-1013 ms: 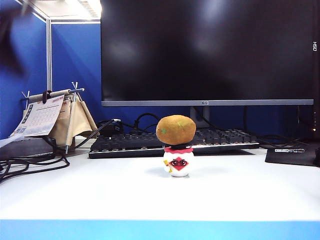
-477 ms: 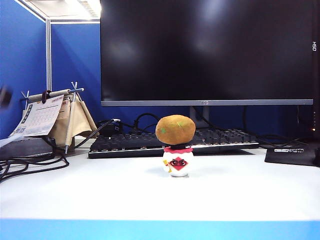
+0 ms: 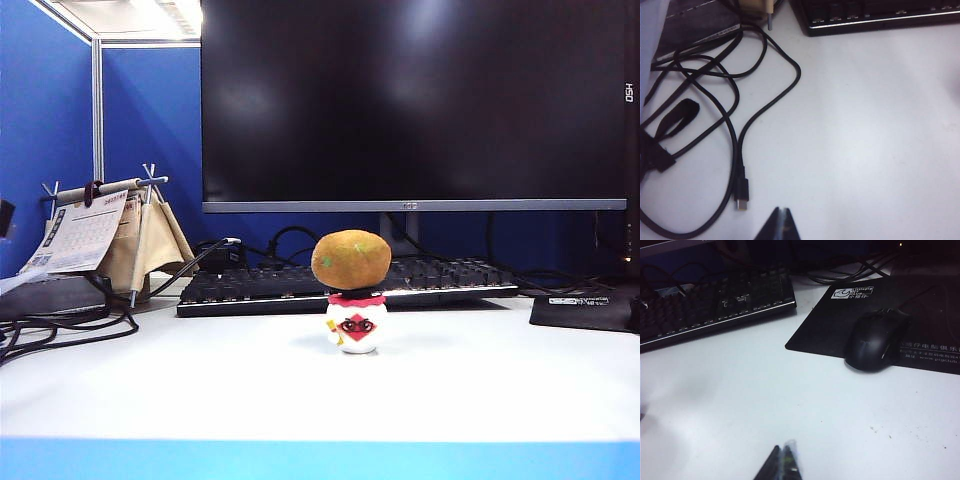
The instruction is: Place the kiwi on top of the doll with a flat head.
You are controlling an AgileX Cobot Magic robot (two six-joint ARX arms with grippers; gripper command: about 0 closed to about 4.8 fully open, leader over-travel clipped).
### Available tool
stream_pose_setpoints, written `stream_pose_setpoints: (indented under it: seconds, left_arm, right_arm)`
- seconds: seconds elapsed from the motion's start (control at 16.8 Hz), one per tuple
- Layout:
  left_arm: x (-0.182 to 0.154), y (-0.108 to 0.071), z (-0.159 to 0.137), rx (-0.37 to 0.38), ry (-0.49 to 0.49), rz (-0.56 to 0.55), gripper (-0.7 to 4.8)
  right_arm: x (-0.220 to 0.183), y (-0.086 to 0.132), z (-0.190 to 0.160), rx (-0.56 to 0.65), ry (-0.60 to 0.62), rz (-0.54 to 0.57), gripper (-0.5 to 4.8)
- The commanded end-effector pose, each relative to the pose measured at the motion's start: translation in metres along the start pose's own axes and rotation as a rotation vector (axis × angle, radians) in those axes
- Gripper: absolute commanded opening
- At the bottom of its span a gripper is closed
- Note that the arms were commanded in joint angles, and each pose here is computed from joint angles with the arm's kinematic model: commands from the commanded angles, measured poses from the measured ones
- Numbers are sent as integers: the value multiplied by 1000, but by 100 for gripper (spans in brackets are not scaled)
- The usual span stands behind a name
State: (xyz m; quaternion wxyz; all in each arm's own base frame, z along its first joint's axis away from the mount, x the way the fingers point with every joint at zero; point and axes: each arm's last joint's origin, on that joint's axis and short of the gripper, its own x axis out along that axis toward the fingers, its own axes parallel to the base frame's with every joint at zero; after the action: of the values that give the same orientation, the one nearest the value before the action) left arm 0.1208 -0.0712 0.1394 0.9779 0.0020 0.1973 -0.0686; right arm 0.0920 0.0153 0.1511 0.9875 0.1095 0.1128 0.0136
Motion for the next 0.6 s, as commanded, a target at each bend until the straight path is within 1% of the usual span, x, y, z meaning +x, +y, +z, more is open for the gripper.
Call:
stream_pose_setpoints:
  seconds: [0.06, 0.6]
  left_arm:
    - [0, -1, 0, 0, -5, -15, -3]
    - [0, -1, 0, 1, -5, -13, -3]
  right_arm:
    - [1, 0, -2, -5, 8, 5, -1]
    - [3, 0, -5, -10, 51, 17, -1]
